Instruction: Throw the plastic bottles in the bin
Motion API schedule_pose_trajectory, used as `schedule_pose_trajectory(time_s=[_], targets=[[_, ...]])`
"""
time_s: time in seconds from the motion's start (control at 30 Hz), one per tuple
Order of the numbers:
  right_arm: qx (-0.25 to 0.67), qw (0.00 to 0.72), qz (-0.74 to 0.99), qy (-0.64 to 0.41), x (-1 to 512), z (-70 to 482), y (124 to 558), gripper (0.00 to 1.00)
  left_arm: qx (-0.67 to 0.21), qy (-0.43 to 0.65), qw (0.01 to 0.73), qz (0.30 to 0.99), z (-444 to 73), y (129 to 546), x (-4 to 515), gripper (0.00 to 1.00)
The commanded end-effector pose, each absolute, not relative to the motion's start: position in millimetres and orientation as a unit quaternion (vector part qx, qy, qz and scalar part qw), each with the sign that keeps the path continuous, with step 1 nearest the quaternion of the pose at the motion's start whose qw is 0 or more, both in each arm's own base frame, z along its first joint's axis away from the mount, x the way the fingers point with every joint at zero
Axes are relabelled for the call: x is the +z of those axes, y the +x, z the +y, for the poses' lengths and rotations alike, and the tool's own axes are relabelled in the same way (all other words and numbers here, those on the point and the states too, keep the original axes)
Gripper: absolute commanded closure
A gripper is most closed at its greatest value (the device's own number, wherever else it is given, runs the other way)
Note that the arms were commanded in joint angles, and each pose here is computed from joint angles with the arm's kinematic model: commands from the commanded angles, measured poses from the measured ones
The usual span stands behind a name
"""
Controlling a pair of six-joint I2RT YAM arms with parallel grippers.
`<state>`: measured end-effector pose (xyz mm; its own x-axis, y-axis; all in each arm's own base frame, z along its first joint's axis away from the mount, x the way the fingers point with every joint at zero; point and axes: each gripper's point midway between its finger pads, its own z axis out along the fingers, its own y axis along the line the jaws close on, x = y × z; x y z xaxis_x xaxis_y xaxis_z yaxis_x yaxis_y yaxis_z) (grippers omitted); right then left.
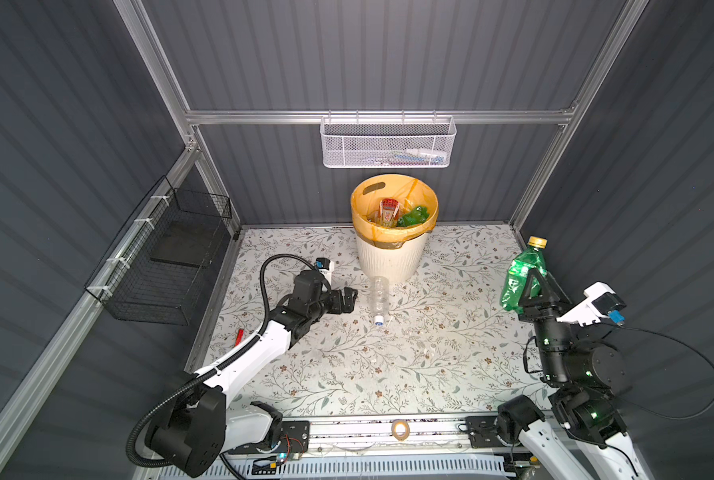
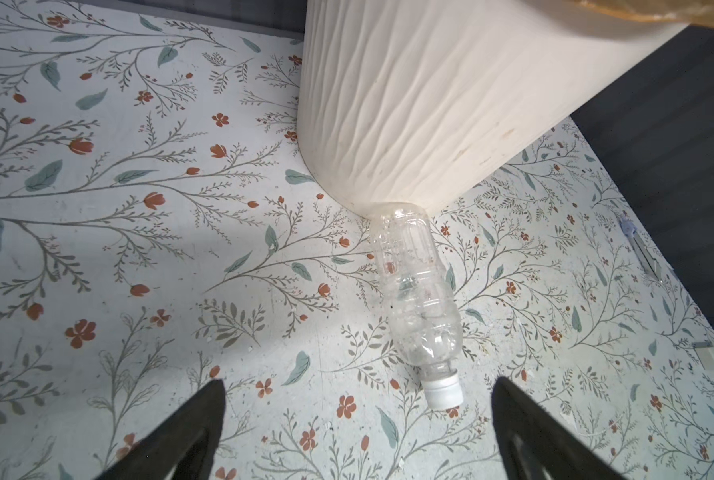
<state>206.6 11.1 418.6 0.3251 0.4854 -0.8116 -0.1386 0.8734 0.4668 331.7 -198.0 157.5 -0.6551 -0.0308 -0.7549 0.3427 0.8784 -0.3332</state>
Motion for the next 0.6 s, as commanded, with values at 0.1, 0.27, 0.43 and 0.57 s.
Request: schedule_pose_trajectory(time_s=[0.1,0.27,0.43,0.57], targets=[[0.223,0.81,0.526,0.13,481,37,242,0.61,-0.241,0.101,0.398,0.88,-218,325,148,0.0],[0.319,0.728,0.603,0.064,523,113,320,0.66,-0.242,0.112,0.393,0.88,-233,320,143,0.01],[0.25,0.659,0.702,0.102,477,94,348,0.5,-0.232,0.103,0.4,0.881,-226,313,137,0.0],[0.206,0.564,0.786,0.146,391,66,346,0.41,-0.224,0.115,0.384,0.889,-229,315,128,0.0]])
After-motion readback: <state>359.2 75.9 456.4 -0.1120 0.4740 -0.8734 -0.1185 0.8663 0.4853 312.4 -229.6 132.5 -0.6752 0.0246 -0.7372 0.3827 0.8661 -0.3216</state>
